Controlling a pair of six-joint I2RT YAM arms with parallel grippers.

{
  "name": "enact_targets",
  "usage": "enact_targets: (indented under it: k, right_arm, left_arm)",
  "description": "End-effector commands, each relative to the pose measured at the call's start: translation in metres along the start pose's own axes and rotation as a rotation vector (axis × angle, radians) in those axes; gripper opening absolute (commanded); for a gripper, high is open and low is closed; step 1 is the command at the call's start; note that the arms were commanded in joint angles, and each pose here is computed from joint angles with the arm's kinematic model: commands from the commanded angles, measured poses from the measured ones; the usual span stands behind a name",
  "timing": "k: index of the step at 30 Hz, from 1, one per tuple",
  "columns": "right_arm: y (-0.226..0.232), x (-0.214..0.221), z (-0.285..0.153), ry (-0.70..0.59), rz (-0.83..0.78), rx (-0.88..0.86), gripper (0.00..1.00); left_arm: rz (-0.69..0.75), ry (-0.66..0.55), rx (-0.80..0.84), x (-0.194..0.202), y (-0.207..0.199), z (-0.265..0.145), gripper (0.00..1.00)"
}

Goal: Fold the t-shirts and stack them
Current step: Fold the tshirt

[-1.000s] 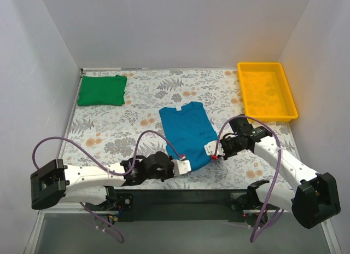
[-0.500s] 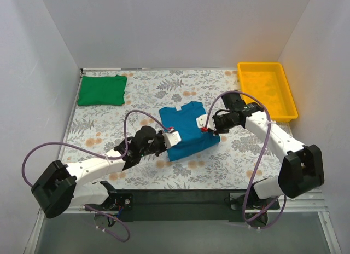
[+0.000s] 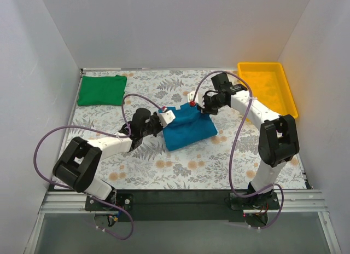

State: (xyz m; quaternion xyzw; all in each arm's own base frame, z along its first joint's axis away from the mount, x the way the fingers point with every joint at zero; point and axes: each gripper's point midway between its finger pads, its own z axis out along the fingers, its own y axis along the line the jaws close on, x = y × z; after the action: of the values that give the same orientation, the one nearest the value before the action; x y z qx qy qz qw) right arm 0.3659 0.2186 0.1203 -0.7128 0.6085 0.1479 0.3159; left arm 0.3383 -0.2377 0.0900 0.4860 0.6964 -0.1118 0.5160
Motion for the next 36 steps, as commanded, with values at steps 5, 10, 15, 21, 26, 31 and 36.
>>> enact_targets:
  k: [5, 10, 15, 21, 26, 31, 36]
  right_arm:
    - [-0.057, -0.01, 0.006, -0.023, 0.09, 0.145, 0.01]
    - [-0.072, -0.004, 0.016, -0.015, 0.131, 0.187, 0.01]
    - [-0.08, 0.001, 0.023, -0.009, 0.167, 0.218, 0.01]
    - [-0.083, 0.005, 0.032, -0.019, 0.191, 0.214, 0.01]
    - [-0.086, 0.006, 0.036, -0.02, 0.215, 0.221, 0.01]
    - [-0.091, 0.009, 0.038, -0.014, 0.24, 0.247, 0.01]
    - [-0.094, 0.01, 0.041, -0.021, 0.272, 0.262, 0.01]
  left_arm:
    - [0.032, -0.113, -0.128, -0.024, 0.051, 0.017, 0.0]
    - [0.01, -0.125, -0.182, -0.021, 0.071, 0.028, 0.0]
    - [0.003, -0.09, -0.2, -0.009, 0.078, 0.041, 0.0]
    - [-0.004, -0.055, -0.254, 0.002, 0.089, 0.043, 0.0]
    - [-0.003, -0.047, -0.256, 0.004, 0.091, 0.046, 0.0]
    - [-0.008, -0.034, -0.275, 0.006, 0.097, 0.051, 0.0]
    - [-0.012, -0.037, -0.305, 0.005, 0.104, 0.054, 0.0]
